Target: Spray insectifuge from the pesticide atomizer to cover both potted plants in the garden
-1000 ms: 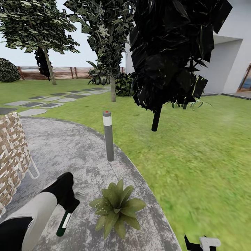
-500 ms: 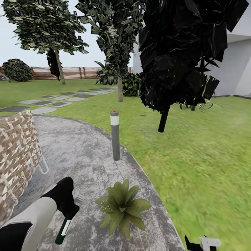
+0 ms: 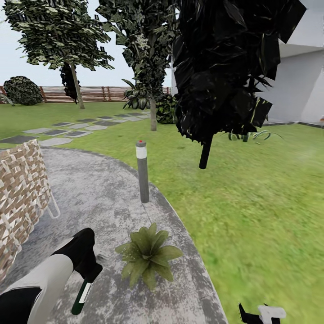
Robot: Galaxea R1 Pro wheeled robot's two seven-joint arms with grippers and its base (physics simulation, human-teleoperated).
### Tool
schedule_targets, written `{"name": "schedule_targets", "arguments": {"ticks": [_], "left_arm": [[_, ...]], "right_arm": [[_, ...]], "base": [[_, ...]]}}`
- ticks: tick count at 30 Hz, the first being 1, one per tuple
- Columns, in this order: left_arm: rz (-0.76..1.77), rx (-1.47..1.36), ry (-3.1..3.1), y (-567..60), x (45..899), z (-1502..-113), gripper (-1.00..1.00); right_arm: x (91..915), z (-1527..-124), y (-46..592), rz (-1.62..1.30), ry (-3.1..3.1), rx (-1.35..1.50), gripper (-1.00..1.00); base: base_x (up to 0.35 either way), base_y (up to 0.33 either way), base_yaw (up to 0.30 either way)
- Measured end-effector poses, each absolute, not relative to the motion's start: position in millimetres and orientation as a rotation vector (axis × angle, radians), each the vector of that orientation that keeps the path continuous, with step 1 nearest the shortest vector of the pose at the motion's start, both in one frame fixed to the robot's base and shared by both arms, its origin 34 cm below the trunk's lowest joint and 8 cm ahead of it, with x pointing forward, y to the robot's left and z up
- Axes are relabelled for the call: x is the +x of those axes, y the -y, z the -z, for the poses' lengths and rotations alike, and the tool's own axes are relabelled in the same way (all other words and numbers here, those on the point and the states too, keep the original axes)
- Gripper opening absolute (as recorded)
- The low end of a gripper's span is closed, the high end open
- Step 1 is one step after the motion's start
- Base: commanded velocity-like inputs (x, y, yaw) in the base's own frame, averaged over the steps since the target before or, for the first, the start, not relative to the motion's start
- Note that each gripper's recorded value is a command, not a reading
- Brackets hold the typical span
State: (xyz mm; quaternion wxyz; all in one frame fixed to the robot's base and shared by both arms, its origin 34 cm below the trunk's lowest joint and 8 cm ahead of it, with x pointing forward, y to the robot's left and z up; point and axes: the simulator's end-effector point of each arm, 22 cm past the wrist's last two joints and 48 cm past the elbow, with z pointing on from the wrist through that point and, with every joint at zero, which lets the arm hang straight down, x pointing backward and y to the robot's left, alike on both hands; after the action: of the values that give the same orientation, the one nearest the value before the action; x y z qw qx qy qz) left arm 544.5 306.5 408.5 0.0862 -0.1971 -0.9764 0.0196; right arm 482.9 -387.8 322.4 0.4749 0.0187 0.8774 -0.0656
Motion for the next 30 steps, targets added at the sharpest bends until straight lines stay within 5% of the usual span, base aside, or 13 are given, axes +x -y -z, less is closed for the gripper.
{"name": "schedule_targets", "arguments": {"ticks": [13,30], "left_arm": [[-0.071,-0.586,2.891,-306,536,-404,-1.0],[-0.078,-0.615,2.923,-299,554,-415,-1.0]], "right_arm": [[483,-322,386,0.158,-2.147,0.047,1.0],[483,-322,387,0.158,-2.147,0.047,1.0]], "base": [[-0.005,-0.024,0.119],[-0.182,-0.092,0.0]]}}
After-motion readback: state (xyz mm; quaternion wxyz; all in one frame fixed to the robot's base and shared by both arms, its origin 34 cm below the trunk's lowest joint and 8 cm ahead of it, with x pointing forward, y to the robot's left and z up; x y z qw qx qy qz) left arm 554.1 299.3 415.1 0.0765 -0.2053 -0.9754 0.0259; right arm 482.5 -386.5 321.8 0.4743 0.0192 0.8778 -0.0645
